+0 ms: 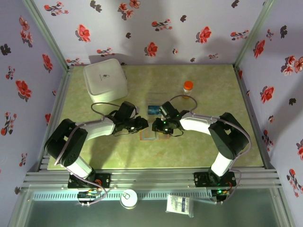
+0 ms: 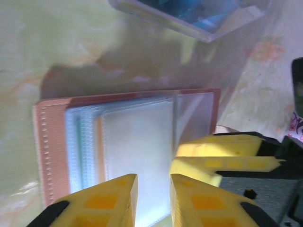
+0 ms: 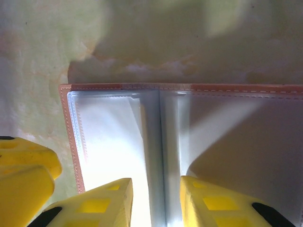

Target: Take the credit cards out of the card holder

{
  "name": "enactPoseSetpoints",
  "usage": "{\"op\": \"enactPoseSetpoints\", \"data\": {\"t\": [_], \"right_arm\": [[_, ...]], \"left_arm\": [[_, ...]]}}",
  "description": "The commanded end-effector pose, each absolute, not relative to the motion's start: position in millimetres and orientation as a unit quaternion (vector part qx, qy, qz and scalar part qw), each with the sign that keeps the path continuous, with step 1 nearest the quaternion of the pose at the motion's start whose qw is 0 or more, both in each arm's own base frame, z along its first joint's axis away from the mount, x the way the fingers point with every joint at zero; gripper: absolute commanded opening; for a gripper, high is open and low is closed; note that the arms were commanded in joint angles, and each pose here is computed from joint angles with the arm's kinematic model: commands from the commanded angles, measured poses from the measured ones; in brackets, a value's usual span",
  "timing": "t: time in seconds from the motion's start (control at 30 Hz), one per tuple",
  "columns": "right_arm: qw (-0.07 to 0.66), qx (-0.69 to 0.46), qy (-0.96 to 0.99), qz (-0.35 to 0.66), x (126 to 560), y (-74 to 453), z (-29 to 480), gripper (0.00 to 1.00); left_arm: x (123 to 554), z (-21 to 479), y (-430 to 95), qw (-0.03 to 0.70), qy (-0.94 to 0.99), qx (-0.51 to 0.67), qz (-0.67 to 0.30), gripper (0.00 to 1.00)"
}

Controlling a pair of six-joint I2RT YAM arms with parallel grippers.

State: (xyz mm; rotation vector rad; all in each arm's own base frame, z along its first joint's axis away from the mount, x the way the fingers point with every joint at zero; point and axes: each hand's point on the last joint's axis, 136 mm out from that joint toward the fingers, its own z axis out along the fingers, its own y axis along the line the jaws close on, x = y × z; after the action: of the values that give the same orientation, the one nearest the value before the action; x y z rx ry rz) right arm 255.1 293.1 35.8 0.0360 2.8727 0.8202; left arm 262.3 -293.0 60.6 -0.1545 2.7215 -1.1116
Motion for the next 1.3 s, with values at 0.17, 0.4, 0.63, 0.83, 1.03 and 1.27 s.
{"op": "enactPoseSetpoints", "data": {"t": [0.17, 0.4, 0.63, 0.83, 1.03, 1.27], "right_arm": [[0.076, 0.022, 0.954, 0.290, 255, 294, 42, 0.28], [0.072, 0.022, 0.952, 0.297, 255, 296, 39, 0.25], [0.066, 0.023, 0.949, 0.307, 254, 299, 36, 0.26], [0.062, 0.027, 0.952, 0.300, 253, 294, 29, 0.20], [0.053, 0.027, 0.953, 0.299, 250, 294, 22, 0.21], [0.061, 0.032, 0.954, 0.293, 252, 289, 22, 0.16]], "left_arm": [[263, 61, -311, 0.088, 0.916, -0.048, -0.389, 0.28], [263, 62, -305, 0.096, 0.919, -0.047, -0.378, 0.28], [261, 59, -301, 0.096, 0.925, -0.047, -0.366, 0.28], [261, 63, -298, 0.101, 0.925, -0.047, -0.362, 0.28], [260, 65, -295, 0.104, 0.927, -0.046, -0.358, 0.29], [260, 65, -293, 0.107, 0.928, -0.047, -0.353, 0.28]]}}
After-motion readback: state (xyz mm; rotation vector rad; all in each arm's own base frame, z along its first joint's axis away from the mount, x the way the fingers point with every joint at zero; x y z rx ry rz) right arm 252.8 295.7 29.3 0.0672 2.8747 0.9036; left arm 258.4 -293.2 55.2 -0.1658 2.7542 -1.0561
